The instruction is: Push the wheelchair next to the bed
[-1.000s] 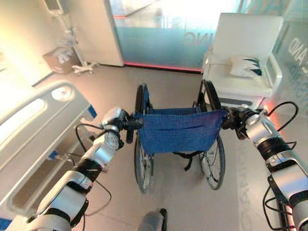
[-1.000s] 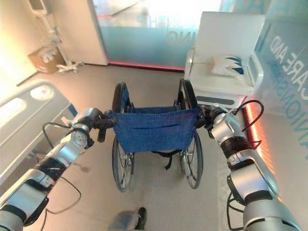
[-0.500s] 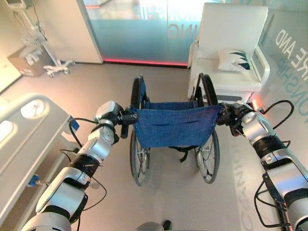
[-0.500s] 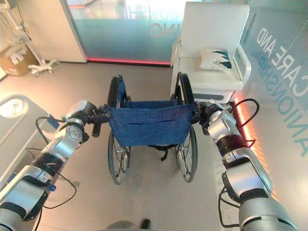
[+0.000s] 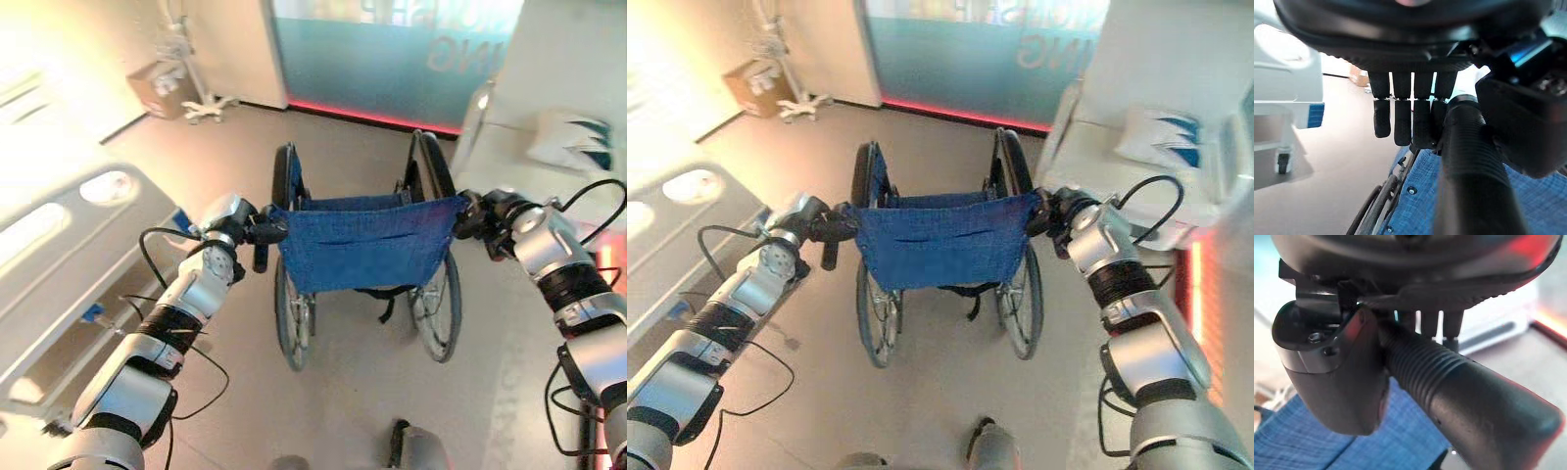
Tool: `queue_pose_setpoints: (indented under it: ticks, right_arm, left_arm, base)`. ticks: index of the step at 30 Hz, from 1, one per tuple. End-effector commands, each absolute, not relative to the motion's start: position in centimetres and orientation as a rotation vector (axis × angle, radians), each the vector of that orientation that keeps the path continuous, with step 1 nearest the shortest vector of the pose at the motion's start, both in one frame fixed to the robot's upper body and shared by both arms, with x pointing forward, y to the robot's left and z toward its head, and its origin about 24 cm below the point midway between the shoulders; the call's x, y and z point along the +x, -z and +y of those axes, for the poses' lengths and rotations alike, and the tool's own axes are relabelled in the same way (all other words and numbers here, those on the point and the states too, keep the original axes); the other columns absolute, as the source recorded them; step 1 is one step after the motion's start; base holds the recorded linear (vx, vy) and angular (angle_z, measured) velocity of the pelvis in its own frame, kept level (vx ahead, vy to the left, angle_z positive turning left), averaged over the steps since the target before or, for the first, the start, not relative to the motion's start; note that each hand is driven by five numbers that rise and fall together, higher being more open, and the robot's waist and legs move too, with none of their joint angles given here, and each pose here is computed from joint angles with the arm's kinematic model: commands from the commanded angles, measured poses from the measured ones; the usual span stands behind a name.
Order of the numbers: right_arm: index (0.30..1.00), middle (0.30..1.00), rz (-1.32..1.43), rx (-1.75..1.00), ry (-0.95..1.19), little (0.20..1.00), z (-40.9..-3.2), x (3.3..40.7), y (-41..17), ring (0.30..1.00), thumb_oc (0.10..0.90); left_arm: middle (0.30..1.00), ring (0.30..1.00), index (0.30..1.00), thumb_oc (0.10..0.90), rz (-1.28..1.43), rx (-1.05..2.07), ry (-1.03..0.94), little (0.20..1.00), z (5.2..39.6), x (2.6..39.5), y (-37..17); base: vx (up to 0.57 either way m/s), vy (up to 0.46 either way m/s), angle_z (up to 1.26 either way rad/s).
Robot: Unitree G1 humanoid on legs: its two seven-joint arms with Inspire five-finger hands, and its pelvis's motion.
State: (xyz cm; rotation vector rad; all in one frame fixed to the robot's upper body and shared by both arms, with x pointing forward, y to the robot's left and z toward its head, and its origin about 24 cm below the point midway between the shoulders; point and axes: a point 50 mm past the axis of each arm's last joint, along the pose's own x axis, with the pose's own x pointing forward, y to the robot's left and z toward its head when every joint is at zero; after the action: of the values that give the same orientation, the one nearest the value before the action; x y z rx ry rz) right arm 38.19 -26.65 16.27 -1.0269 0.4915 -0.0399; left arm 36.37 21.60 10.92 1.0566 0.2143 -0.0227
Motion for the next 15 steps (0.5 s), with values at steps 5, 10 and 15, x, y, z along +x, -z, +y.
queue_pose_setpoints:
  ticks: [5,10,15]
  right_arm:
    - [0.300,0.300,0.412,-1.403,-0.248,0.300,-25.0,37.5,-13.9,0.300,0.400]
    - [0.300,0.300,0.382,-1.493,-0.258,0.300,-23.7,38.5,-15.3,0.300,0.400]
    - [0.300,0.300,0.365,-1.583,-0.293,0.300,-23.7,39.2,-16.6,0.300,0.400]
  left_arm:
    - [0.300,0.300,0.300,0.400,0.476,1.144,0.267,0.300,23.1,32.8,-3.8]
    - [0.300,0.300,0.300,0.400,0.494,1.182,0.314,0.300,23.7,31.6,-3.4]
    - [0.300,0.300,0.300,0.400,0.520,1.205,0.357,0.300,25.3,30.2,-3.6]
  base:
    - [0.40,-0.232,0.55]
    - [0.49,-0.052,-0.35]
    - [0.47,0.119,-0.80]
